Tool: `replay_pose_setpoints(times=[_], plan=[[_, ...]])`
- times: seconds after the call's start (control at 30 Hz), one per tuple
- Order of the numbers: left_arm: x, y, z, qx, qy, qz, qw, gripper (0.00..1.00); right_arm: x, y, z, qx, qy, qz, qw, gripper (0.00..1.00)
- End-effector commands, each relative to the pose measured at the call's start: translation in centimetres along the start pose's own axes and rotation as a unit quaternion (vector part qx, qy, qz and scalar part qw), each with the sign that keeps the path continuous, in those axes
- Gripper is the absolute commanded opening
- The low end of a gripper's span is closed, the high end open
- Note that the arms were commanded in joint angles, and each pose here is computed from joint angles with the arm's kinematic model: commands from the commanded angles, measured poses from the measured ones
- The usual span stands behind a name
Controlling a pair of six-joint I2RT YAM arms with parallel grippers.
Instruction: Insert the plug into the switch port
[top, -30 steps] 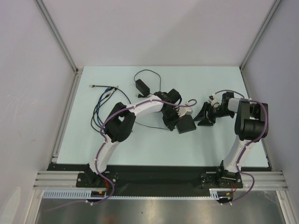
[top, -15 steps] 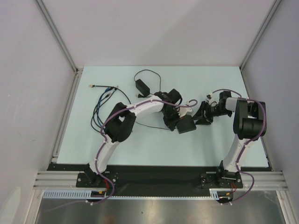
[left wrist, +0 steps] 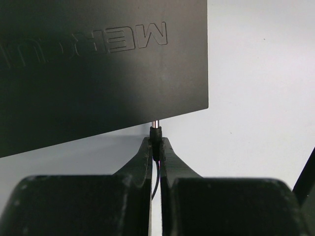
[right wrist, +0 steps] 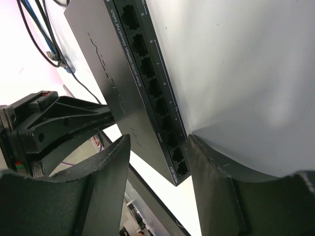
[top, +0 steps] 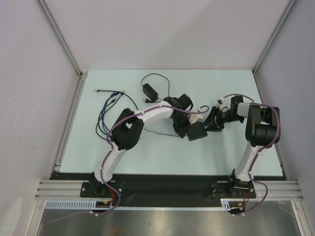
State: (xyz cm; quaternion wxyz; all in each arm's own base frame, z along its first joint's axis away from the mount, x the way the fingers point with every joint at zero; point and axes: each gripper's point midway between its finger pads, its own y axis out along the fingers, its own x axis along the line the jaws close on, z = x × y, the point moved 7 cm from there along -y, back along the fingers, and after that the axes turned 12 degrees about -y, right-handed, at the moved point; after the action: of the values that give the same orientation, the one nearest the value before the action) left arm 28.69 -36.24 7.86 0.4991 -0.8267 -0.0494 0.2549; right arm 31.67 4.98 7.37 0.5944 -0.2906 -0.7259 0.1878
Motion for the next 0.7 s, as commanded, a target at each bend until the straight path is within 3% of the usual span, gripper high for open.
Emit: replay_pose_setpoints(times=[0.0, 0.67], plan=[[-0.07, 2.16, 0.66, 0.025, 0.027, 0.006, 0.999, 0.00, -0.95, 0.70, -0.25, -0.001, -0.010, 0.022, 1.000, 0.56], [-0.82, 1.95, 0.37, 0.023, 0.048, 0.022, 0.998, 0.00, -1.01, 0.75, 0.48, 0.001, 0.002, 0.020, 1.000, 0.56]])
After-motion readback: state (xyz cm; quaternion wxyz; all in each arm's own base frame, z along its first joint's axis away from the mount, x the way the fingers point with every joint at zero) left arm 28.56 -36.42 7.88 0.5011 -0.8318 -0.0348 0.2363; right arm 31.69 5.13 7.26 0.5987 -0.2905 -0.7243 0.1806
